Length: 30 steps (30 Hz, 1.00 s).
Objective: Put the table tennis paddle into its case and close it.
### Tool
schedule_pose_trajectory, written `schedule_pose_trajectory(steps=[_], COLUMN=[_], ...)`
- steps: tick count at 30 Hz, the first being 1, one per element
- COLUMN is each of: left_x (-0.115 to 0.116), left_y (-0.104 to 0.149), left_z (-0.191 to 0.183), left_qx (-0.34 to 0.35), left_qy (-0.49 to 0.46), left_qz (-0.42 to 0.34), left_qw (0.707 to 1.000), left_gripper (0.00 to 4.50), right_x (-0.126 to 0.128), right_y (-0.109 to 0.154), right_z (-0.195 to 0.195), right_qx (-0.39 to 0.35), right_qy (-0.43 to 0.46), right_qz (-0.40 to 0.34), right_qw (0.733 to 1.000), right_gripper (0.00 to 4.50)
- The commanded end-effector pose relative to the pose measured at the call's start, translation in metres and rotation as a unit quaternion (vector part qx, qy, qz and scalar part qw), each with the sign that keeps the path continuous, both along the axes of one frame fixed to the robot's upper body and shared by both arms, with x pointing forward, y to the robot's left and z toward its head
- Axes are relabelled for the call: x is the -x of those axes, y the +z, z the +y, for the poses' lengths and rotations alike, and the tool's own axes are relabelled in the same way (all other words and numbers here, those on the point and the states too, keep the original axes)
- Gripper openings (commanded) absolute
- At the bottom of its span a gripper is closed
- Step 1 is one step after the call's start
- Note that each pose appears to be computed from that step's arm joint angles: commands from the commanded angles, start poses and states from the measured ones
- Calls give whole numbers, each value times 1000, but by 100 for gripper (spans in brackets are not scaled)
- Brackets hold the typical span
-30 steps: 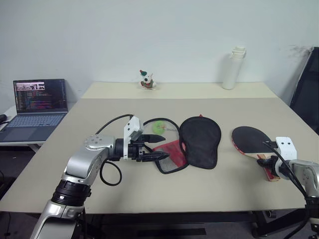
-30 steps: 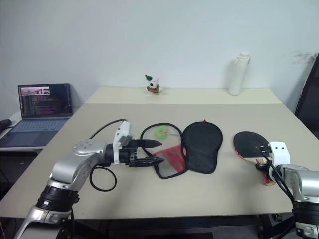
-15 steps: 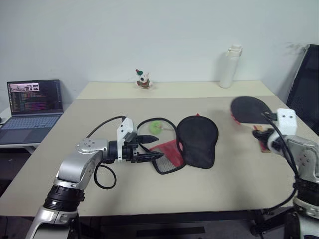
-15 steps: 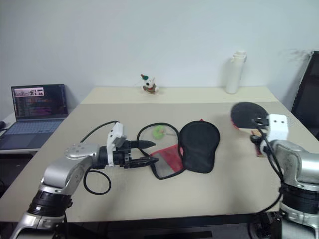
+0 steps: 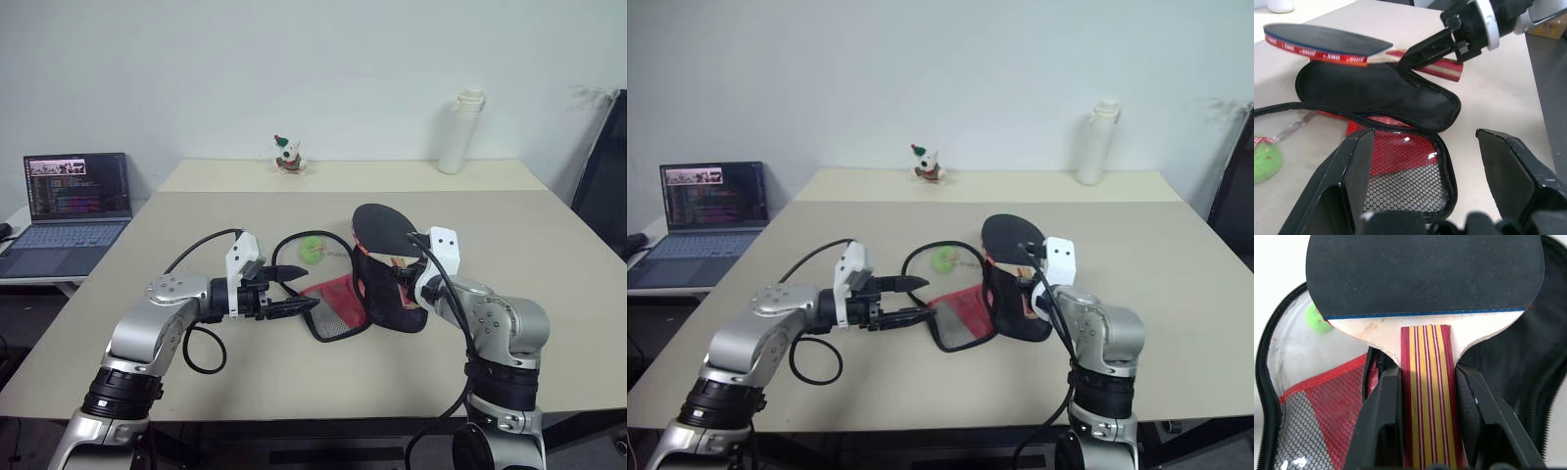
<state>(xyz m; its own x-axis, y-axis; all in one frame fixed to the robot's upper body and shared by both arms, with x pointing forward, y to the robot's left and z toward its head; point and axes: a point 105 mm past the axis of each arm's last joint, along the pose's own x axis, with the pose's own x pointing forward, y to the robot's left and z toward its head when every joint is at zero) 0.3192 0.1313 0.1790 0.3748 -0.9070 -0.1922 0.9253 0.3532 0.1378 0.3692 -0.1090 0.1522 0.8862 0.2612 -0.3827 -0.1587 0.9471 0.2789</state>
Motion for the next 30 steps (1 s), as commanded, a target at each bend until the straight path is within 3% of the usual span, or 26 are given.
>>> schedule_pose_trajectory(steps=[1, 17, 27, 30], left_x=[6, 7, 8, 8], left_y=[12, 9, 8, 7], left_z=[-5, -6, -3, -2], left_qx=[6, 2, 0, -1], left_qy=[-12, -11, -5, -3], left_qz=[-25, -24, -23, -22], left_qw=[1000, 1000, 1000, 1000], left_gripper=[363, 363, 363, 363], right_x=[-5, -10, -12, -10], right_y=[9, -22, -27, -28], right_z=[5, 11, 7, 11], right_qx=[-2, 3, 28, 35], right_qy=[2, -22, -33, -16], right_qz=[-32, -3, -16, -17], right_qw=[999, 1000, 999, 999], right_gripper=[109, 109, 429, 449])
